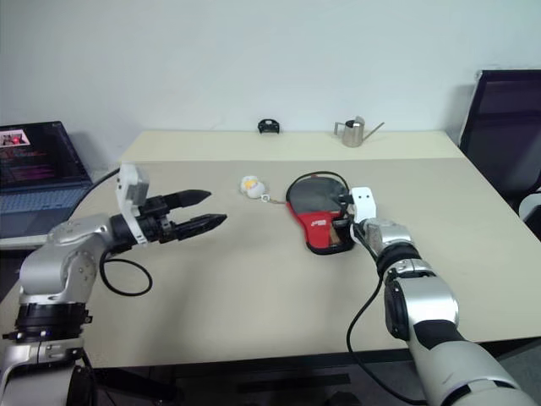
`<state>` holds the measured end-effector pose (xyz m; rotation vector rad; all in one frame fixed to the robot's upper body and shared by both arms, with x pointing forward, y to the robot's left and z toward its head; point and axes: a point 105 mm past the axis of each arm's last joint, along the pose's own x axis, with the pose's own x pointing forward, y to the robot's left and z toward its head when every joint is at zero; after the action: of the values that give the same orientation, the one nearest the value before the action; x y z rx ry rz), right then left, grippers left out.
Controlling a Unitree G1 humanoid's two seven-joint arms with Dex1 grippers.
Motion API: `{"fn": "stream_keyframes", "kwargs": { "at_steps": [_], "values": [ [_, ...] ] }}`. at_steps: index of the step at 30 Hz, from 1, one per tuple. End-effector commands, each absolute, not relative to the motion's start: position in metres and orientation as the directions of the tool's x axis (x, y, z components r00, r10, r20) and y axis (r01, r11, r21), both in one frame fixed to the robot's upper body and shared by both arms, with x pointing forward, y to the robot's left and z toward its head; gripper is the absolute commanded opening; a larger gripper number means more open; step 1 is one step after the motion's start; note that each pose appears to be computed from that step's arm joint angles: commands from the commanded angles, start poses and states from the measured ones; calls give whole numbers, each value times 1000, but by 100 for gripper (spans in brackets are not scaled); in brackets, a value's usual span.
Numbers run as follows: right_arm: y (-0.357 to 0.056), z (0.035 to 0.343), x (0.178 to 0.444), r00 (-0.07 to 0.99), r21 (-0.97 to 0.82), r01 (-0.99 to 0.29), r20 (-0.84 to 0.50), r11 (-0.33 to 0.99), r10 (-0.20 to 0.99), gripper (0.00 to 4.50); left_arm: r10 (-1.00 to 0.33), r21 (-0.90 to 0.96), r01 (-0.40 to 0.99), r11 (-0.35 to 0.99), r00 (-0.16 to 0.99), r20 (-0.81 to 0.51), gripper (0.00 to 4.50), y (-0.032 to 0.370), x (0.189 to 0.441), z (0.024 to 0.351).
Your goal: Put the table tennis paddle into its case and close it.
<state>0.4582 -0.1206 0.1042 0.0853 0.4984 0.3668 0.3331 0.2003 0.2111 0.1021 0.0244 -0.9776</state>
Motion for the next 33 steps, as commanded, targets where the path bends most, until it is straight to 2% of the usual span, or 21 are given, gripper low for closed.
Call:
{"fn": "stream_keyframes", "kwargs": {
  "at_steps": [1, 8, 18, 28, 33],
  "values": [
    [-113, 81, 444, 743, 257, -305, -538, 917, 399, 4, -856, 105, 856, 506, 514, -59, 450, 195, 321, 222],
    [-104, 95, 429, 734, 328, -288, -527, 900, 428, 4, -876, 73, 878, 473, 478, -70, 450, 184, 309, 215],
    [-102, 100, 383, 713, 361, -288, -537, 887, 451, 4, -917, 30, 926, 376, 377, -135, 450, 173, 283, 205],
    [-102, 106, 349, 677, 342, -344, -555, 874, 484, 4, -940, -11, 963, 270, 261, -218, 450, 168, 265, 190],
    [-94, 108, 322, 623, 343, -415, -568, 843, 538, 4, -949, -33, 976, 215, 201, -244, 450, 163, 259, 183]
  ]
}}
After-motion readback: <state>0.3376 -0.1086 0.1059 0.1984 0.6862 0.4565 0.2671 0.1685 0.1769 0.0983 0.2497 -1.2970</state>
